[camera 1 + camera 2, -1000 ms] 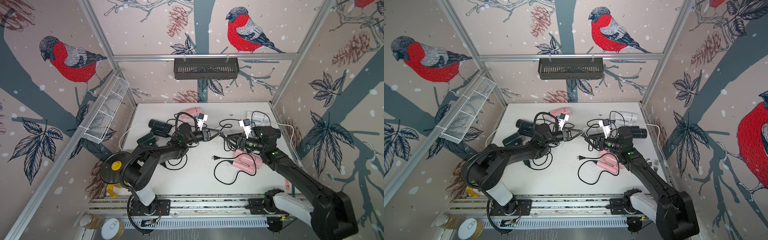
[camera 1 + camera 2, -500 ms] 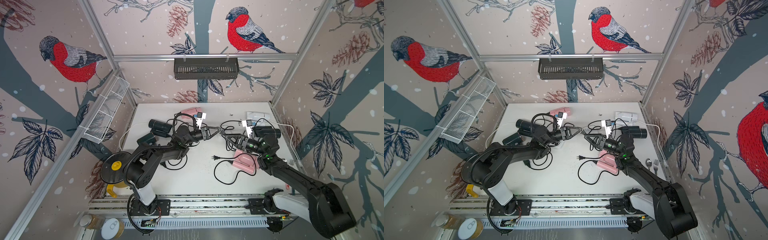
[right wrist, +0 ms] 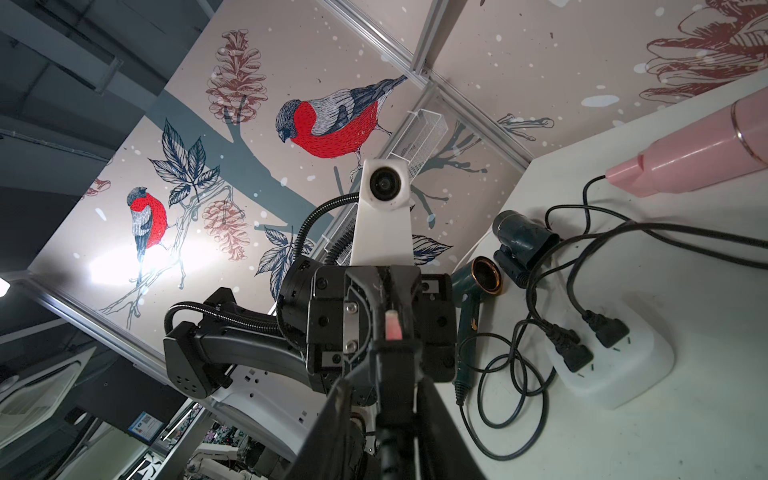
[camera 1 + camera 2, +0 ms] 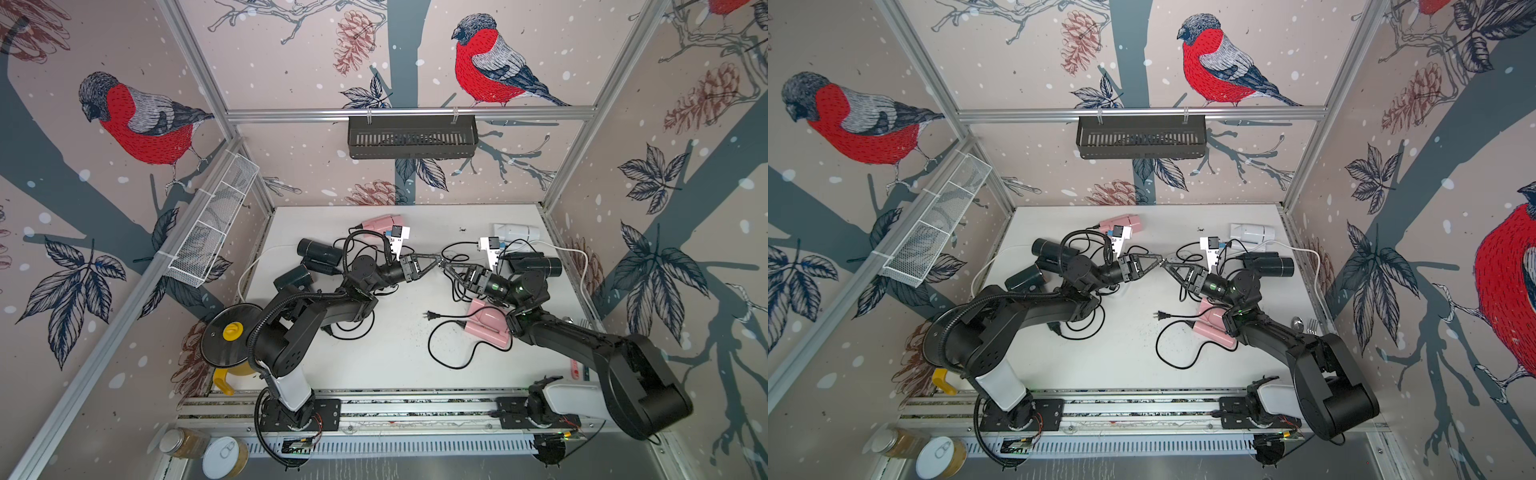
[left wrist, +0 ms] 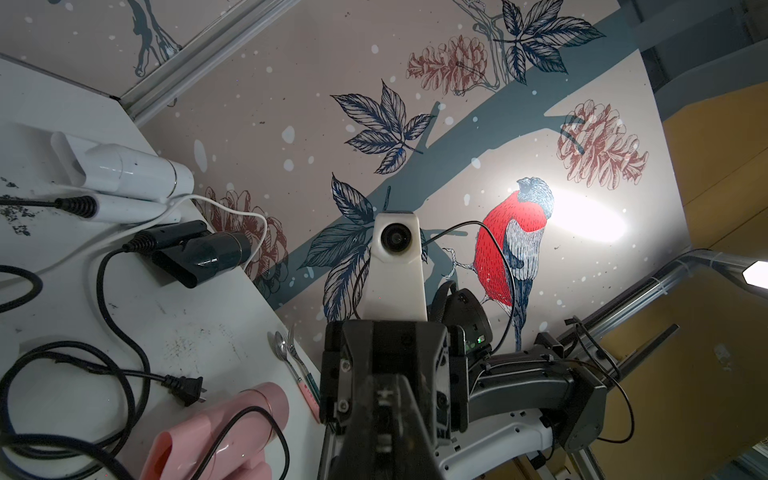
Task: Charge the blow dryers
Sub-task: Pick up the plug from the center of the board.
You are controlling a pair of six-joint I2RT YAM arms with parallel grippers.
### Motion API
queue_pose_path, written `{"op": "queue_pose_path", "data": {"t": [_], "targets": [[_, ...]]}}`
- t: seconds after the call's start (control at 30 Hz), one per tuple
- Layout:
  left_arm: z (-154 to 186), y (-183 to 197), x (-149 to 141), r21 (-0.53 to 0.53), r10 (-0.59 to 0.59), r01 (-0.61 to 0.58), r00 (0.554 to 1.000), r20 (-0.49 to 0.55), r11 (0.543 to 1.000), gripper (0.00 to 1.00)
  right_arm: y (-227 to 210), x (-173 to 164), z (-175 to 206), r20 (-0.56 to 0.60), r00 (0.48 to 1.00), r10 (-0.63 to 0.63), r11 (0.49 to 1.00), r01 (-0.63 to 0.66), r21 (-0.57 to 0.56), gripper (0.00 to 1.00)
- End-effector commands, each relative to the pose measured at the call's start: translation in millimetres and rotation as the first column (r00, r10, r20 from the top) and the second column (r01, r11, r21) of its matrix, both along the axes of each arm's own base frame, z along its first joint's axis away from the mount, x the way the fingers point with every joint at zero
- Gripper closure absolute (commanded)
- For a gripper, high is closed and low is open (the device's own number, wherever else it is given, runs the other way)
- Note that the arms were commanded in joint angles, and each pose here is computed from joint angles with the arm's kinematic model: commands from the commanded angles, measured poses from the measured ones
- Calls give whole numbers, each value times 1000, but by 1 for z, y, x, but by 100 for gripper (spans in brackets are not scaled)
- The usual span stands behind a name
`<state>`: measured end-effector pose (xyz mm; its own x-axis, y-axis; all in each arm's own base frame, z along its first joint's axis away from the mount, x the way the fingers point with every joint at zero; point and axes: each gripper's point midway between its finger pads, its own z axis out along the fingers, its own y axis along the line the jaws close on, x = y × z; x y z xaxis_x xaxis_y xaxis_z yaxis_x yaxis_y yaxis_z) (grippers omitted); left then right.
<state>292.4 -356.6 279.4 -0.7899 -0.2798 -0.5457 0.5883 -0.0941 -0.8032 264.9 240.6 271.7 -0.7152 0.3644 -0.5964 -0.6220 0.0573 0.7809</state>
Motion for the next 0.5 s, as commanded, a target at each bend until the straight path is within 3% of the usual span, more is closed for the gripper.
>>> {"op": "queue_pose_path", "data": {"t": [0.0,0.3,0.37,0.47], "targets": [[5,0,-5,-21,-17,17,1000,22,1000,95,-2,-1,20,74,997,-12,999,9,50,72],[6,1,-4,-9,-2,3,1000,31,1000,92,-12,15,17,66,996,-63,998,62,17,89],[4,2,-1,23,18,-18,999,27,1000,87,-21,24,14,63,993,-101,994,103,-30,91],[-3,4,8,104,70,-73,997,27,992,69,-36,40,15,95,979,-178,971,191,-143,92]]}}
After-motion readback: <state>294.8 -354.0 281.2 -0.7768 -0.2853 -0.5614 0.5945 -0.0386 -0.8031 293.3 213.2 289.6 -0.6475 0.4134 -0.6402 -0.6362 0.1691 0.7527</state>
